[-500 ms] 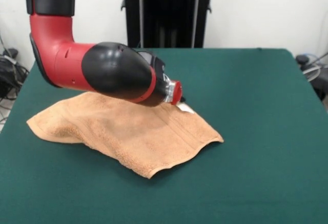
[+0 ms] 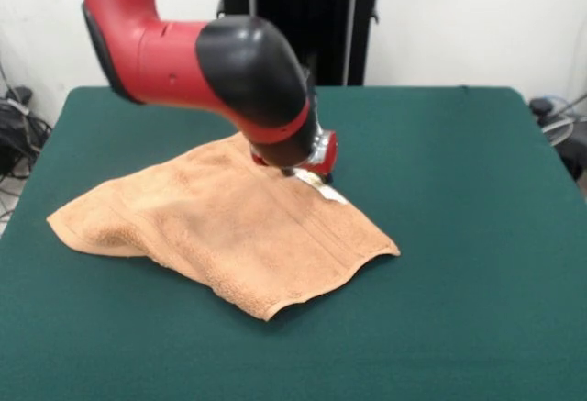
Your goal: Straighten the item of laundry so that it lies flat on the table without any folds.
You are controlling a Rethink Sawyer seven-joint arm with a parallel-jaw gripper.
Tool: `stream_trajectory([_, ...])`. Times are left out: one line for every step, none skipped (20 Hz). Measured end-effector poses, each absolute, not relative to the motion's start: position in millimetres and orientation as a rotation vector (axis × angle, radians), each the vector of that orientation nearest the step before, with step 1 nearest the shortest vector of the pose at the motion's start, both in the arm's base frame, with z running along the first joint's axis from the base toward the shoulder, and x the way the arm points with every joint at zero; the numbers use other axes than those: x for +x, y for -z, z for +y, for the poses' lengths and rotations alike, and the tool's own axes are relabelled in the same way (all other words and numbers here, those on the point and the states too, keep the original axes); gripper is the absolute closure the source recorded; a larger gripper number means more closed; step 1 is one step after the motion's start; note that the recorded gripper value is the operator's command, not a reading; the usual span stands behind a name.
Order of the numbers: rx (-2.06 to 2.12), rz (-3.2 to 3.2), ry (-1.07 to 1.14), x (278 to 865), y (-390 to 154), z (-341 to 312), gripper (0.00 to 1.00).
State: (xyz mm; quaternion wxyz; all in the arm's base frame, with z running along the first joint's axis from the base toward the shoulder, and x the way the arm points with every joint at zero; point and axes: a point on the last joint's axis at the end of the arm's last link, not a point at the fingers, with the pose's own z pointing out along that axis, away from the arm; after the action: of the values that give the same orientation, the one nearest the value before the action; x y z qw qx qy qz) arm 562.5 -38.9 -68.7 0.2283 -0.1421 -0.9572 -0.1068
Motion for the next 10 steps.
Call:
stream_trajectory([-0.394, -2.656, 0.281, 561, 67, -37, 0.0])
stream_trajectory([-0.395, -2.671, 0.275, 561, 66, -36, 0.0])
stream_trajectory([-0.396, -2.687, 0.269, 560, 64, -35, 0.0])
stream_trajectory([-0.396, -2.696, 0.266, 560, 63, -35, 0.0])
stream_trajectory([-0.397, -2.709, 0.263, 561, 62, -35, 0.0])
stream_trajectory([-0.398, -2.719, 0.26, 562, 60, -35, 0.0])
stream_trajectory([-0.401, -2.745, 0.252, 566, 56, -36, 0.0])
stream_trajectory([-0.403, -2.772, 0.245, 571, 52, -38, 0.0])
stream_trajectory([-0.405, -2.786, 0.241, 574, 49, -39, 0.0])
stream_trajectory([-0.407, -2.798, 0.237, 577, 46, -40, 0.0])
